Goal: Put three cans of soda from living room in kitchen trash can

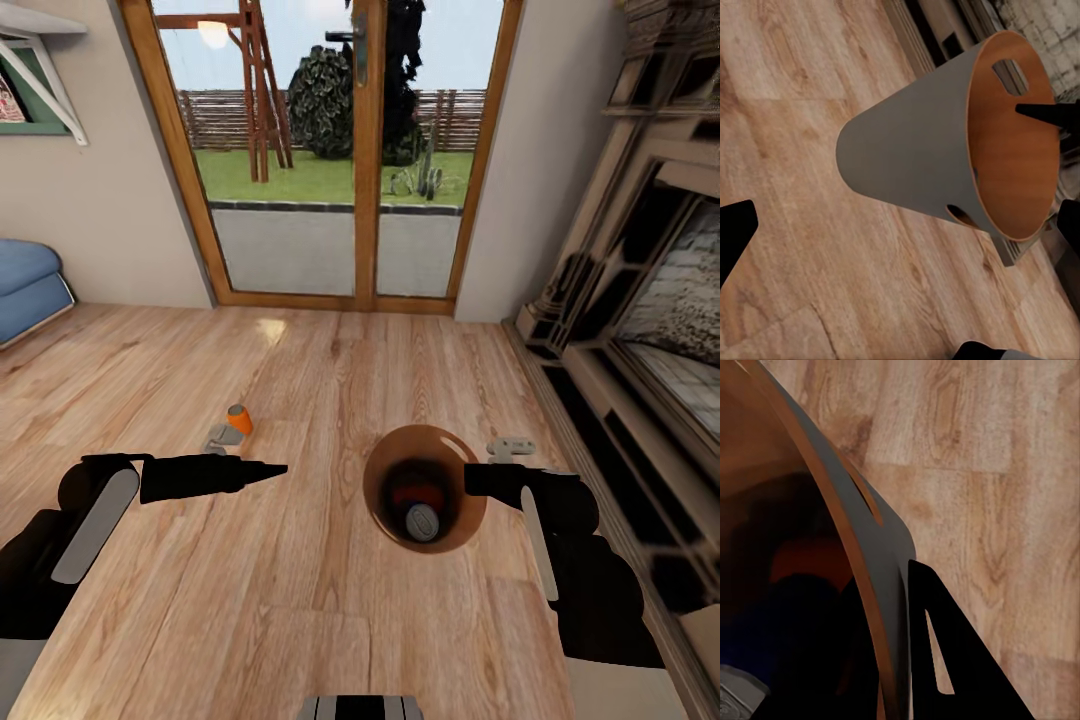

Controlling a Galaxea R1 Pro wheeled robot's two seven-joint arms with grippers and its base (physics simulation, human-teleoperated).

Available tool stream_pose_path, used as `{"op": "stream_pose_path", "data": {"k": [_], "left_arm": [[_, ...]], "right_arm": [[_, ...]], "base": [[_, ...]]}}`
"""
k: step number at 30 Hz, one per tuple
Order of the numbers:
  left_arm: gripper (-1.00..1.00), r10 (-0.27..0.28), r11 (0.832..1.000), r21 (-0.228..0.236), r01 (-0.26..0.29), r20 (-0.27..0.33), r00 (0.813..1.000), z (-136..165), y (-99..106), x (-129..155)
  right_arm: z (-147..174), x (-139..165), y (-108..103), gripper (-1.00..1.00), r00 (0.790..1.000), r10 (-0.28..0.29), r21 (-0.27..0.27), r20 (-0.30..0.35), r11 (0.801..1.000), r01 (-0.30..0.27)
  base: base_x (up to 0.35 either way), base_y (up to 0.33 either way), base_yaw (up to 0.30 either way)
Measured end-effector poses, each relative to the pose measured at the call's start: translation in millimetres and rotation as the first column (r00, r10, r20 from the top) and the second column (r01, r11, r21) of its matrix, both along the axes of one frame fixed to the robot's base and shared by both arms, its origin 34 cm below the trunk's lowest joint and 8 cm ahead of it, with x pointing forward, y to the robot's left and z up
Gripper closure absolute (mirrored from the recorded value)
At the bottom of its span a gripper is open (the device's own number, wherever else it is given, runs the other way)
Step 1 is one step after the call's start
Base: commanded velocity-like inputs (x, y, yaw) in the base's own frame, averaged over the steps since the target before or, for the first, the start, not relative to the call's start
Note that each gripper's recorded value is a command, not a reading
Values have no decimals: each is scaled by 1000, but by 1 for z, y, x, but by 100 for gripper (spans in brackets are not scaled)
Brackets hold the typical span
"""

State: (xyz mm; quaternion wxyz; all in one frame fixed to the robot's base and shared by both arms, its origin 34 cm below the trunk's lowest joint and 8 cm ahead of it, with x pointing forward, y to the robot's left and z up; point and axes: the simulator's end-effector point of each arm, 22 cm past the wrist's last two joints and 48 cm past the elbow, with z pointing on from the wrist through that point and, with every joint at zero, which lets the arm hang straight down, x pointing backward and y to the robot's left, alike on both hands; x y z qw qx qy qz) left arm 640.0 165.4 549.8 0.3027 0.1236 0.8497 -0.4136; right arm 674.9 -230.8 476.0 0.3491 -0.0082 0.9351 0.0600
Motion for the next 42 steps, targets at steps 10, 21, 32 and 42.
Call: {"op": "stream_pose_path", "data": {"k": [10, 21, 32, 42], "left_arm": [[-100, 1, 1000, 2, -1, 17, 1000, 9, 0, 0], [-100, -1, 1000, -2, 2, 35, 999, 19, -1, -1], [-100, -3, 1000, -2, 3, 53, 999, 29, -1, -3], [-100, -4, 1000, -2, 4, 69, 998, 38, -2, -4]], "right_arm": [[9, 1, 0, 100, 1000, 0, 0, 16, 1000, 0], [20, 1, 0, 100, 999, 0, 1, 34, 1000, 0], [30, 2, -1, 100, 999, 0, -1, 51, 1000, 0], [40, 2, -1, 100, 998, 0, -2, 68, 1000, 1]], "base": [[0, 0, 0], [0, 0, 0], [0, 0, 0], [0, 0, 0]]}}
